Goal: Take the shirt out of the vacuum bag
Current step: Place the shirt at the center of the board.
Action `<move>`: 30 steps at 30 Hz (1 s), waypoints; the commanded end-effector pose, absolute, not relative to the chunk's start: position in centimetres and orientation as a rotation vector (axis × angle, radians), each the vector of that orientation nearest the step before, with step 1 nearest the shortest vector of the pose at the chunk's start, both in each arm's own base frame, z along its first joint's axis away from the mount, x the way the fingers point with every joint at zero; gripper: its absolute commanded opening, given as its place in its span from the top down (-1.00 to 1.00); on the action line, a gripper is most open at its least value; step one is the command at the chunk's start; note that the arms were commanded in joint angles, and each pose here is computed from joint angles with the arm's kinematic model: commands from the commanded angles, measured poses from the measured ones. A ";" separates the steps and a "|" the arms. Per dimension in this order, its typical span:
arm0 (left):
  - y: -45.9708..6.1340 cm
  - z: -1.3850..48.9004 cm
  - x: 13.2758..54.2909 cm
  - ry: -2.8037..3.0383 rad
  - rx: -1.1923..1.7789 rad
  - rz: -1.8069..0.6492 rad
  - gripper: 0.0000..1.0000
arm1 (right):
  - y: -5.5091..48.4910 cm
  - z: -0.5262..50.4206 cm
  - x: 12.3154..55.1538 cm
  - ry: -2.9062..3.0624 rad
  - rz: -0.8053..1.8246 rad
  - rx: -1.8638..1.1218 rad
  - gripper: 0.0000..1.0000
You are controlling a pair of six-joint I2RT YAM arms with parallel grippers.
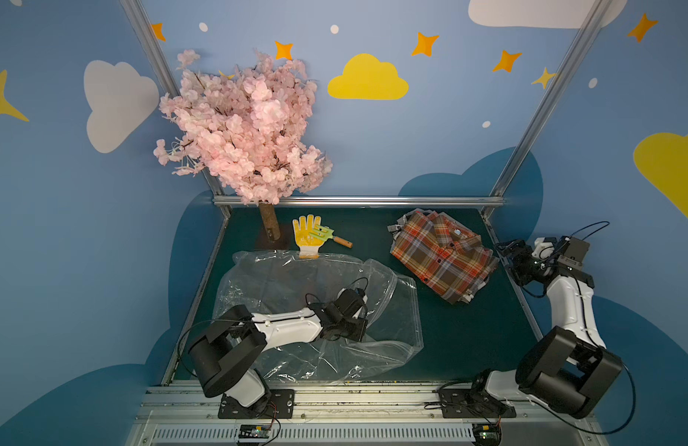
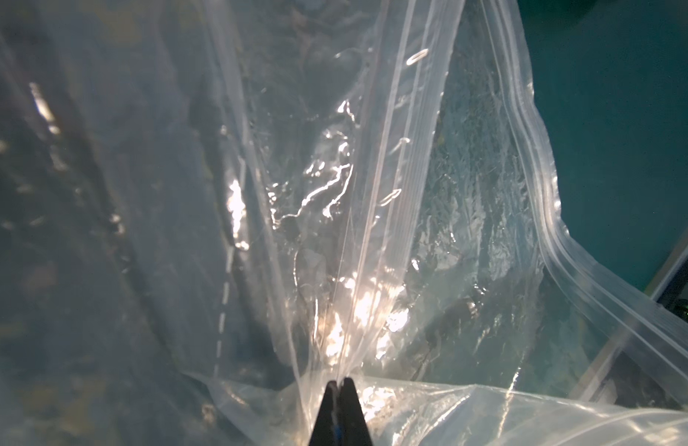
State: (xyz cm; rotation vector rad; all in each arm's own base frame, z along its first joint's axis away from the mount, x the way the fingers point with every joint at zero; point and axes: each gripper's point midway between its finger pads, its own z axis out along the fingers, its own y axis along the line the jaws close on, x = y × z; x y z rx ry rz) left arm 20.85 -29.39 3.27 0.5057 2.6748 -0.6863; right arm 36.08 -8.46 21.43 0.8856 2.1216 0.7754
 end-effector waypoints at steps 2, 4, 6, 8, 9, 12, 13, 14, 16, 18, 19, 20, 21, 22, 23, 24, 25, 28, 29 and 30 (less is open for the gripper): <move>-28.7 3.2 21.4 2.686 0.511 -0.650 0.94 | -5.6 22.8 34.1 2.125 0.813 0.801 -0.79; -28.6 3.1 21.6 2.689 0.512 -0.642 0.94 | -2.7 22.0 33.4 2.194 0.856 0.746 -0.79; -28.5 3.0 21.7 2.691 0.506 -0.642 0.94 | -0.1 20.1 32.7 2.266 0.870 0.719 -0.78; -28.5 2.9 21.8 2.691 0.500 -0.649 0.94 | 2.0 17.4 32.7 2.299 0.884 0.688 -0.78; -28.5 2.9 21.8 2.692 0.501 -0.651 0.94 | 2.5 15.8 32.7 2.316 0.880 0.714 -0.78; -28.2 3.1 21.8 2.692 0.508 -0.642 0.94 | 3.0 12.3 33.2 2.341 0.912 0.796 -0.78; -28.0 3.2 21.8 2.689 0.503 -0.635 0.94 | 3.0 11.3 33.5 2.356 0.901 0.811 -0.78; -27.8 3.3 21.8 2.688 0.496 -0.630 0.94 | 2.9 10.4 33.8 2.373 0.892 0.828 -0.78; -27.2 3.4 21.9 2.686 0.482 -0.620 0.94 | 2.6 9.4 34.8 2.388 0.873 0.848 -0.78; -26.7 3.5 22.0 2.686 0.467 -0.613 0.94 | 1.9 8.9 35.9 2.391 0.831 0.862 -0.78; -26.5 3.5 22.0 2.684 0.463 -0.612 0.94 | 1.7 8.7 36.5 2.395 0.808 0.862 -0.78; -26.3 3.5 22.0 2.686 0.458 -0.607 0.94 | 1.5 8.6 37.1 2.401 0.793 0.866 -0.78; -26.1 3.6 22.0 2.685 0.452 -0.606 0.94 | 1.2 8.2 37.8 2.411 0.779 0.872 -0.78; -25.9 3.6 22.0 2.685 0.448 -0.605 0.94 | 1.1 8.2 38.5 2.417 0.765 0.868 -0.78; -25.8 3.7 21.9 2.684 0.449 -0.605 0.94 | 0.8 8.3 39.2 2.418 0.748 0.864 -0.78; -25.6 3.7 21.9 2.685 0.447 -0.601 0.94 | 0.6 8.3 39.9 2.421 0.735 0.859 -0.78; -25.4 3.8 21.9 2.684 0.447 -0.594 0.94 | 0.4 8.4 40.7 2.426 0.721 0.850 -0.78; -25.0 3.8 21.9 2.689 0.447 -0.585 0.94 | 0.4 9.0 42.5 2.444 0.686 0.809 -0.78; -24.9 3.7 21.8 2.691 0.445 -0.585 0.94 | 0.5 9.1 42.9 2.453 0.669 0.794 -0.78; -24.8 3.7 21.9 2.691 0.441 -0.582 0.94 | 0.5 9.2 43.4 2.463 0.650 0.778 -0.78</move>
